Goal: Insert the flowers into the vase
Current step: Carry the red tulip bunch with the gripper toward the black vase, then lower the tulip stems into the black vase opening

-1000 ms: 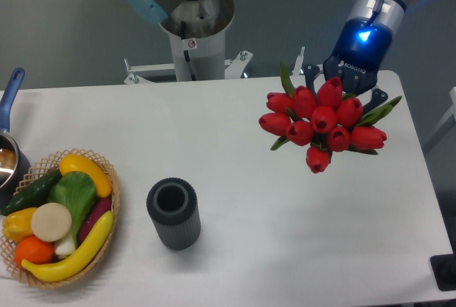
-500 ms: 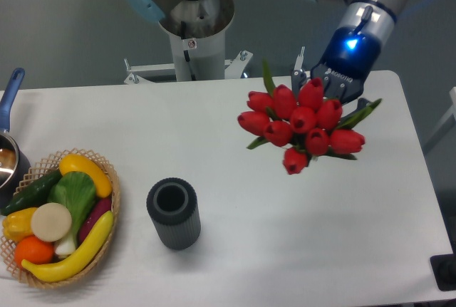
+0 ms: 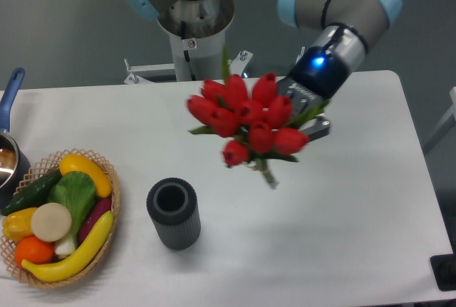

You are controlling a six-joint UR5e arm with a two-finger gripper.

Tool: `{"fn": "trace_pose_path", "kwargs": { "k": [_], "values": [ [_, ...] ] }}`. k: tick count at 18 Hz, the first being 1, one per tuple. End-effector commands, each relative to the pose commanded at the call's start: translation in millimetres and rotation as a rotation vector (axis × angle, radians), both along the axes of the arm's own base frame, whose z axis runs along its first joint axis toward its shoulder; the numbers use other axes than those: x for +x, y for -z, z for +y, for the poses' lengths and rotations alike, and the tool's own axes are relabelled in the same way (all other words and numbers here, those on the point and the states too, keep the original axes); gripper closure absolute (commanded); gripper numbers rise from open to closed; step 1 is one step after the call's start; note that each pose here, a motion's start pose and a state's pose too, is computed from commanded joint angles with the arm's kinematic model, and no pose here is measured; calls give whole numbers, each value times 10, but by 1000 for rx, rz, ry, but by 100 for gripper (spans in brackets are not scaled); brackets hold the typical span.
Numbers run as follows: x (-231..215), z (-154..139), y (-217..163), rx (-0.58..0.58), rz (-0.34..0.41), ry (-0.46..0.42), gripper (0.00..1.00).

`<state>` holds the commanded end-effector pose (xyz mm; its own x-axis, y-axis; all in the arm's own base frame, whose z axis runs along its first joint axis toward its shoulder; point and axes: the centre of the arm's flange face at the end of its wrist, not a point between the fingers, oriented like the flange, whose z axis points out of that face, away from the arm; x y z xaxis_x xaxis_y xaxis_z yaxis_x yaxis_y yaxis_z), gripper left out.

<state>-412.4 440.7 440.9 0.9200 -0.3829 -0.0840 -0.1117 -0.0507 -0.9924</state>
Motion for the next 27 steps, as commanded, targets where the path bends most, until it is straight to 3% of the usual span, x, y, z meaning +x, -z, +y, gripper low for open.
{"fn": "trace_pose_path", "kwargs": {
  "k": [5, 11, 27],
  "values": [
    [240, 164, 6, 74, -52, 80, 72],
    [474, 406, 212, 61, -92, 139, 72],
    [564, 482, 778, 4, -179, 150, 71]
  ]
}}
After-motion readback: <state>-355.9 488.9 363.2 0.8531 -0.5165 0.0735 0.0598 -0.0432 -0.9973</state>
